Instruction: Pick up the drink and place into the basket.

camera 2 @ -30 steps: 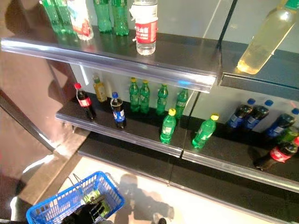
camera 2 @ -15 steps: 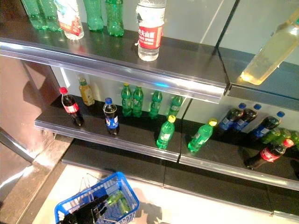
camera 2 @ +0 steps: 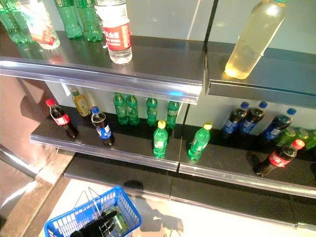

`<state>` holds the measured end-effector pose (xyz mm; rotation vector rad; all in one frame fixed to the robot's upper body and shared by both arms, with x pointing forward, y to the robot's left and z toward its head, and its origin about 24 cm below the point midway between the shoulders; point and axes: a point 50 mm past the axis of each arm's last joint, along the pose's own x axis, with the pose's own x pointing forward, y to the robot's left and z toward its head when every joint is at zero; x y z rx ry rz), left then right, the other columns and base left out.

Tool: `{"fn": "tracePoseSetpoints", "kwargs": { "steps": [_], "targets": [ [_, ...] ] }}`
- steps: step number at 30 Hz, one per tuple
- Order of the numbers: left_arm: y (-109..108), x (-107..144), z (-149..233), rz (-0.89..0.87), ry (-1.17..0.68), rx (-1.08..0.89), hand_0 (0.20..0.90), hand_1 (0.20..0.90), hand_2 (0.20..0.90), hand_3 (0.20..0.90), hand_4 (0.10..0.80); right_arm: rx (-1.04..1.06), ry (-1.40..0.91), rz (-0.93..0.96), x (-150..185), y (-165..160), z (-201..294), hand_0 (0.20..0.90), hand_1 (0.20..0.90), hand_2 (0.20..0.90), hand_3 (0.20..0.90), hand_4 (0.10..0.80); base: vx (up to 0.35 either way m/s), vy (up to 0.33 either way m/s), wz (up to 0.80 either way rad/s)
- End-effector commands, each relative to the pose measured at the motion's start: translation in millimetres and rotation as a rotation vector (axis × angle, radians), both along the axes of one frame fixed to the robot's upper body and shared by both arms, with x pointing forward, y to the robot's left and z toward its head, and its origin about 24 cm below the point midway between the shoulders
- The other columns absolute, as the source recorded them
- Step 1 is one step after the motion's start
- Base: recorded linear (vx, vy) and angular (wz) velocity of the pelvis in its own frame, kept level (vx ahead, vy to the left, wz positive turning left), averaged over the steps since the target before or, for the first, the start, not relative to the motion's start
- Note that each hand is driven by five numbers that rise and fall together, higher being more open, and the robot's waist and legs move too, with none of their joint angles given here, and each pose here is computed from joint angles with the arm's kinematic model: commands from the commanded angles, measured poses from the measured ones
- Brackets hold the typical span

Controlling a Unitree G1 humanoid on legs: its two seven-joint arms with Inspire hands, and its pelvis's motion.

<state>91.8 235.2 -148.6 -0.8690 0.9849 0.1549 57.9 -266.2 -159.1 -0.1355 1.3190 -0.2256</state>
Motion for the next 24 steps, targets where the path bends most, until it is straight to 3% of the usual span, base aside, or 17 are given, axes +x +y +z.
{"fn": "tracePoseSetpoints", "kwargs": {
  "steps": [1, 16, 19, 24],
  "targets": [
    [-1, 47, 18, -0.037, -0.233, -0.053, 0.300, 0.300, 0.300, 0.200, 0.100, -0.013, -0.017, -0.029, 7, -7, 3, 0.900, 0.900, 0.900, 0.900, 0.800, 0.000, 0.000, 0.00],
    [11, 25, 12, 0.015, -0.177, -0.019, 0.300, 0.300, 0.300, 0.200, 0.100, -0.026, 0.050, -0.010, -11, -12, 2, 0.900, 0.900, 0.900, 0.900, 0.800, 0.030, 0.001, 0.00],
    [9, 37, 15, 0.021, -0.212, -0.013, 0.300, 0.300, 0.300, 0.200, 0.100, -0.037, 0.036, 0.001, -5, -15, 4, 0.900, 0.900, 0.900, 0.900, 0.800, -0.131, 0.000, 0.00],
    [2, 97, 40, 0.013, -0.397, -0.001, 0.300, 0.300, 0.300, 0.200, 0.100, -0.074, -0.136, 0.008, 63, -21, 20, 0.900, 0.900, 0.900, 0.900, 0.800, -0.391, 0.000, -0.02]
  ]
}}
